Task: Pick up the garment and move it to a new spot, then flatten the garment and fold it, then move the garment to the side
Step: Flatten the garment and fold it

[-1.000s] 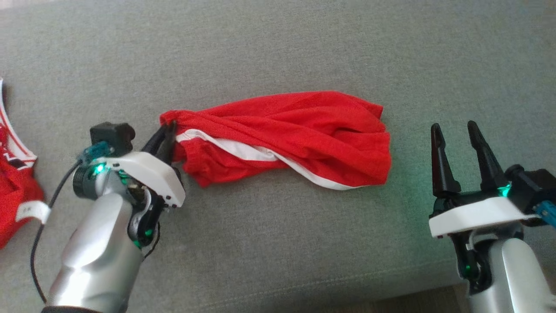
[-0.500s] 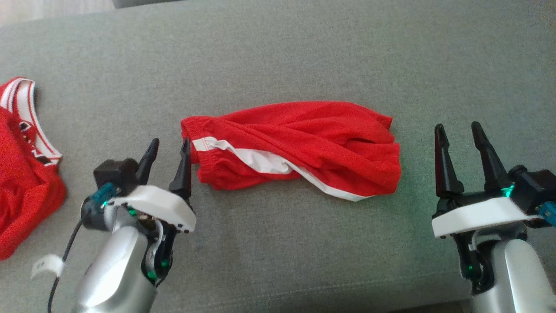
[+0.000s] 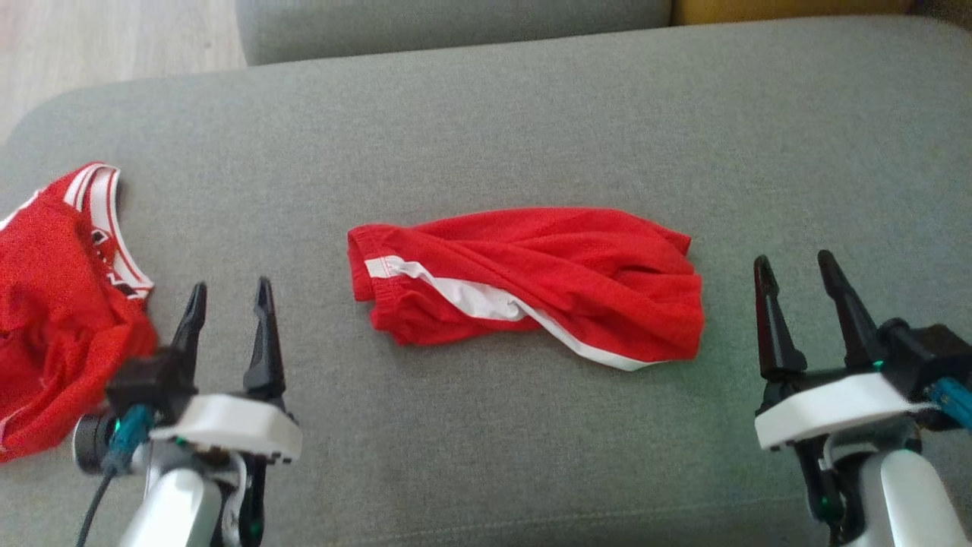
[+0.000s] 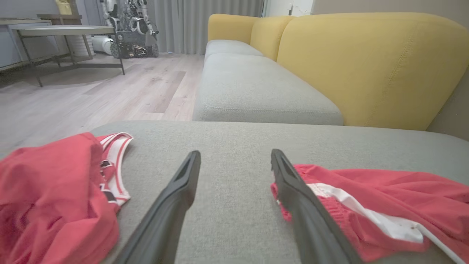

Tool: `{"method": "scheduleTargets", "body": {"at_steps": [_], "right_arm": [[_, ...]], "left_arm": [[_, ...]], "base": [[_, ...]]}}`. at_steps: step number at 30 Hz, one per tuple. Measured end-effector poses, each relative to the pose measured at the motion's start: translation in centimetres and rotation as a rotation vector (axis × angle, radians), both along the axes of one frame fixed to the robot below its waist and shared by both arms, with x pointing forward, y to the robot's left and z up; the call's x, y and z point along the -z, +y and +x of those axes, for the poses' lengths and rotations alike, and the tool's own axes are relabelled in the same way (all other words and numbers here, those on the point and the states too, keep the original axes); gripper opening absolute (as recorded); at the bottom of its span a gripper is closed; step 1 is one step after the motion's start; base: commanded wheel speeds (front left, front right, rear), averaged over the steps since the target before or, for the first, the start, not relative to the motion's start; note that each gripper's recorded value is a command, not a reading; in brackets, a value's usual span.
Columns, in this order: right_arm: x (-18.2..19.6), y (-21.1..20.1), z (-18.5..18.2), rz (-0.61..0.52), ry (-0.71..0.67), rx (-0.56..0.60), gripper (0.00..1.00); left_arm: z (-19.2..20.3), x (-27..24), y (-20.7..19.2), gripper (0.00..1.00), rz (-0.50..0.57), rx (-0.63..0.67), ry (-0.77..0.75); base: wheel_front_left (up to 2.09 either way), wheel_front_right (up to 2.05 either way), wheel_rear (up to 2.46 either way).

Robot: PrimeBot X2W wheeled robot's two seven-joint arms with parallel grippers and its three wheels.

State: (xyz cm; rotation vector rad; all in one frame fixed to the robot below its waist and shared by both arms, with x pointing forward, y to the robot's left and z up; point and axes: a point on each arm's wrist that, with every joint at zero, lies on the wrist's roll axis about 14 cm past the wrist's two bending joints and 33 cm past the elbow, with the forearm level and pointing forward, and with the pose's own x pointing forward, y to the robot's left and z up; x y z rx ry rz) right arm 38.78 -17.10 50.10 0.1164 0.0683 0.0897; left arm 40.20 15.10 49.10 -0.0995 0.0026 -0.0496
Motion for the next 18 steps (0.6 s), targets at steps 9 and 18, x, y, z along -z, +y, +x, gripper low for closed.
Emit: {"method": "scheduleTargets", "body": {"at_steps": [9,18], "right_arm": [[-0.2,0.3,-1.0,-0.02,0.007,-0.011,1.0],[-0.7,0.5,-1.0,-0.021,-0.001,-0.019,1.0]], "left_arm": [[-1.9,-0.3,0.4,1.0,0.025,-0.001,-0.001],[-2.0,-0.6,-0.1,1.0,0.023,0.019,-0.007]], "base": [[0.0,0.0,0.0],[0.0,0.0,0.0]]}}
